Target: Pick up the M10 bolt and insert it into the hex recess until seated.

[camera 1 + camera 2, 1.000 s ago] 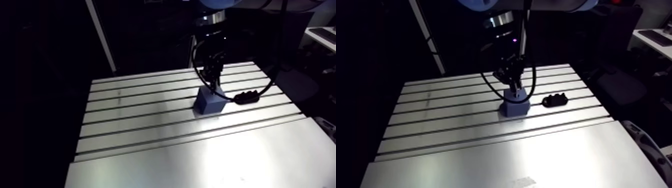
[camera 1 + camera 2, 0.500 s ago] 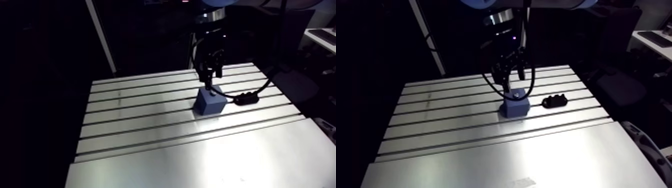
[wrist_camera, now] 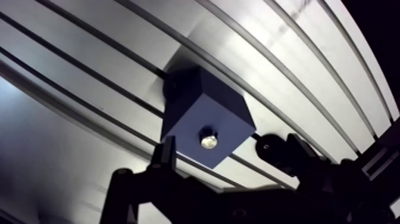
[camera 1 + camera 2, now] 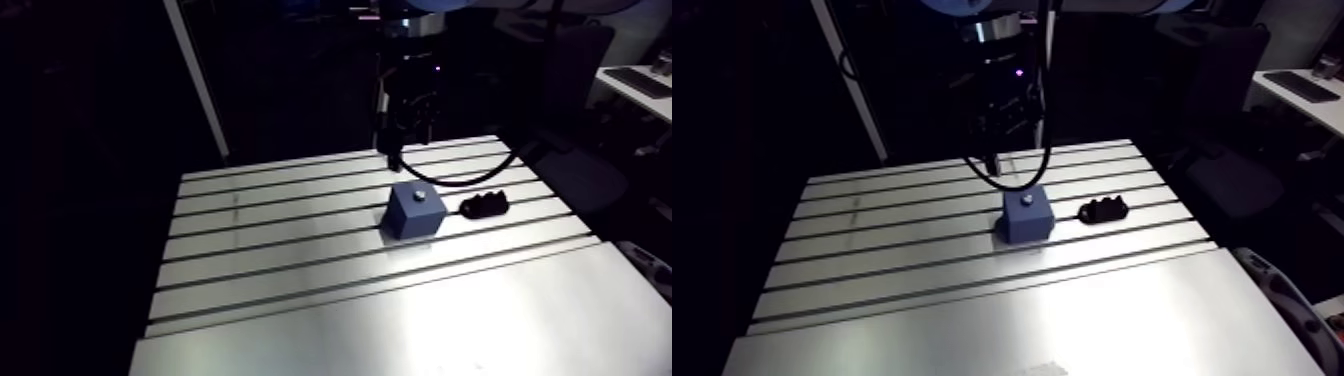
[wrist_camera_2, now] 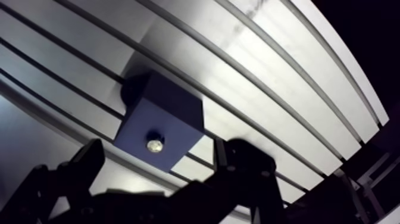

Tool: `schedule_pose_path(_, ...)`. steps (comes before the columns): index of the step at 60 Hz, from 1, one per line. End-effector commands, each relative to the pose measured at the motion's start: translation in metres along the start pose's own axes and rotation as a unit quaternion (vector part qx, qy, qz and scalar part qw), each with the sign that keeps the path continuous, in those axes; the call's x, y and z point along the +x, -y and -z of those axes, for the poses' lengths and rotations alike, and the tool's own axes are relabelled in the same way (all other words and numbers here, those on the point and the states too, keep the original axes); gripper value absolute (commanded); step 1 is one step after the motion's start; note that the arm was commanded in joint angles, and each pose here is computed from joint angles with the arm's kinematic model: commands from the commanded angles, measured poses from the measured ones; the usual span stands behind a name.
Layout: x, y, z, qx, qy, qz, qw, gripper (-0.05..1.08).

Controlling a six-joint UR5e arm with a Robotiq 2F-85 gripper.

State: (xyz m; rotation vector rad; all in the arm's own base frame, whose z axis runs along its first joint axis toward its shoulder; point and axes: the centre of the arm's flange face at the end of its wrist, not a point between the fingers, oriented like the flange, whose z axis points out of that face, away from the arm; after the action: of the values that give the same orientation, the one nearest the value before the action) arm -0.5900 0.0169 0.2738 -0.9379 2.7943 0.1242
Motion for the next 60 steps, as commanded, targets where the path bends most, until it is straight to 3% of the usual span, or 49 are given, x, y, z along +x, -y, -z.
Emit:
schedule_pose_path(1, -0.009, -0.003, 0.016, 0.0101, -0.035, -0.041, 0.998, 0.00)
schedule_pose_path(17, -0.015, -0.004, 0.025, 0.0108, -0.037, -0.138, 0.990, 0.01)
schedule_pose_path(23, -0.022, -0.006, 0.021, 0.0186, -0.033, -0.167, 0.985, 0.02)
schedule_pose_path(35, -0.026, -0.001, 0.025, 0.0253, -0.030, -0.222, 0.974, 0.03)
schedule_pose_path(47, -0.028, -0.004, 0.017, 0.0298, -0.025, -0.219, 0.975, 0.12)
schedule_pose_path(60, -0.038, -0.020, 0.015, 0.0289, -0.025, -0.217, 0.975, 0.23)
